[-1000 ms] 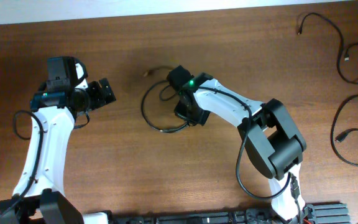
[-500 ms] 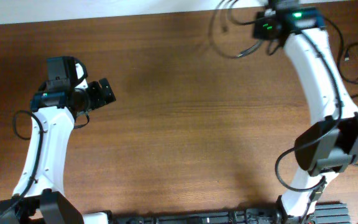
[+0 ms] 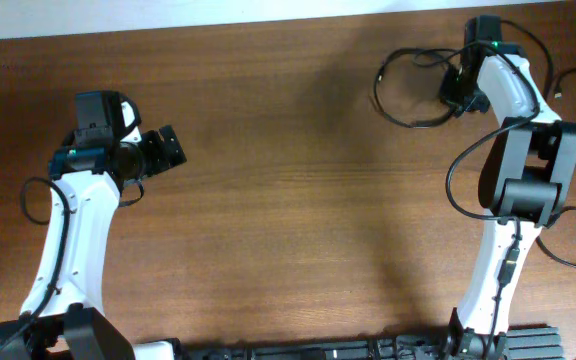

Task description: Untangle cables

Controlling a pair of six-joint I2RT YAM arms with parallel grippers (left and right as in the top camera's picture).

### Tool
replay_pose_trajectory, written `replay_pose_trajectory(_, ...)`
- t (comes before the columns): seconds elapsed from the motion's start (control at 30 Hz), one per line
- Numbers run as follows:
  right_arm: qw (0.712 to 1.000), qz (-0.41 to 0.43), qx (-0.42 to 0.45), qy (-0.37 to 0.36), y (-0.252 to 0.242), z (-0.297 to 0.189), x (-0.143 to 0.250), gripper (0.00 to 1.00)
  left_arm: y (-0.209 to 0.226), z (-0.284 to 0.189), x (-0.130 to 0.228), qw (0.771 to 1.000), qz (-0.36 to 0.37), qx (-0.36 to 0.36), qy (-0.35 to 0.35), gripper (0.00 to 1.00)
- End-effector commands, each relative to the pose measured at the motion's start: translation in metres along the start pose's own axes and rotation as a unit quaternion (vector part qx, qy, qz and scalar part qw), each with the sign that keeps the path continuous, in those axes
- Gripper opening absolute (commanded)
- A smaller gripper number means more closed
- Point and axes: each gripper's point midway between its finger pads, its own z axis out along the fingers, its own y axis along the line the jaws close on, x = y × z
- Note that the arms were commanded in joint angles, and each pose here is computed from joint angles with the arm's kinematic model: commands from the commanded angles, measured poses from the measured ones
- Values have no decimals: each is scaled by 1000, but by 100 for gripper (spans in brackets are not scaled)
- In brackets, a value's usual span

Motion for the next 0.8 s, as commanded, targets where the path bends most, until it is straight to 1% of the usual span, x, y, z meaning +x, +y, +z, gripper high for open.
replay_pose_trajectory(0.0, 998, -44, 33, -32, -11, -34, -25, 99, 0, -8, -6, 1000, -5, 1, -15, 99)
replay_pose_trajectory(0.03, 998, -42, 22, -45, -9, -55, -34, 99, 0, -8, -7, 1000, -5, 1, -15, 99)
replay_pose_trajectory(0.13, 990, -26, 4, -136, -15, -163, -73, 99, 0, -8, -7, 1000, -5, 1, -15, 99)
replay_pose_trajectory(0.17, 983, -18, -5, -180, -18, -205, -84, 99, 0, -8, -7, 1000, -5, 1, -15, 99)
replay_pose_trajectory(0.2, 974, -10, -18, -227, -18, -252, -91, 99, 0, -8, -7, 1000, -5, 1, -15, 99)
replay_pose_trajectory(0.23, 958, -1, -39, -284, -15, -297, -101, 99, 0, -8, -6, 1000, -5, 1, -15, 99)
replay_pose_trajectory(0.27, 943, 0, -66, -327, -8, -326, -110, 99, 0, -8, -7, 1000, -5, 1, -15, 99)
replay_pose_trajectory(0.33, 910, -7, -128, -395, 12, -364, -130, 99, 0, -8, -7, 1000, -5, 0, -15, 99)
replay_pose_trajectory(0.37, 900, -8, -140, -413, 16, -371, -138, 99, 0, -8, -7, 1000, -5, 1, -15, 99)
replay_pose_trajectory(0.43, 895, -6, -141, -424, 15, -371, -143, 98, 0, -8, -7, 1000, -5, 1, -15, 99)
replay_pose_trajectory(0.53, 921, 7, -115, -373, -17, -357, -122, 99, 0, -8, -7, 1000, -5, 1, -15, 99)
replay_pose_trajectory(0.57, 925, 14, -107, -365, -29, -353, -117, 99, 0, -8, -7, 1000, -5, 1, -15, 99)
replay_pose_trajectory(0.63, 926, 20, -110, -361, -43, -355, -107, 99, 0, -8, -7, 1000, -5, 1, -15, 99)
replay_pose_trajectory(0.77, 915, 17, -130, -381, -47, -378, -85, 99, 0, -8, -7, 1000, -5, 1, -15, 99)
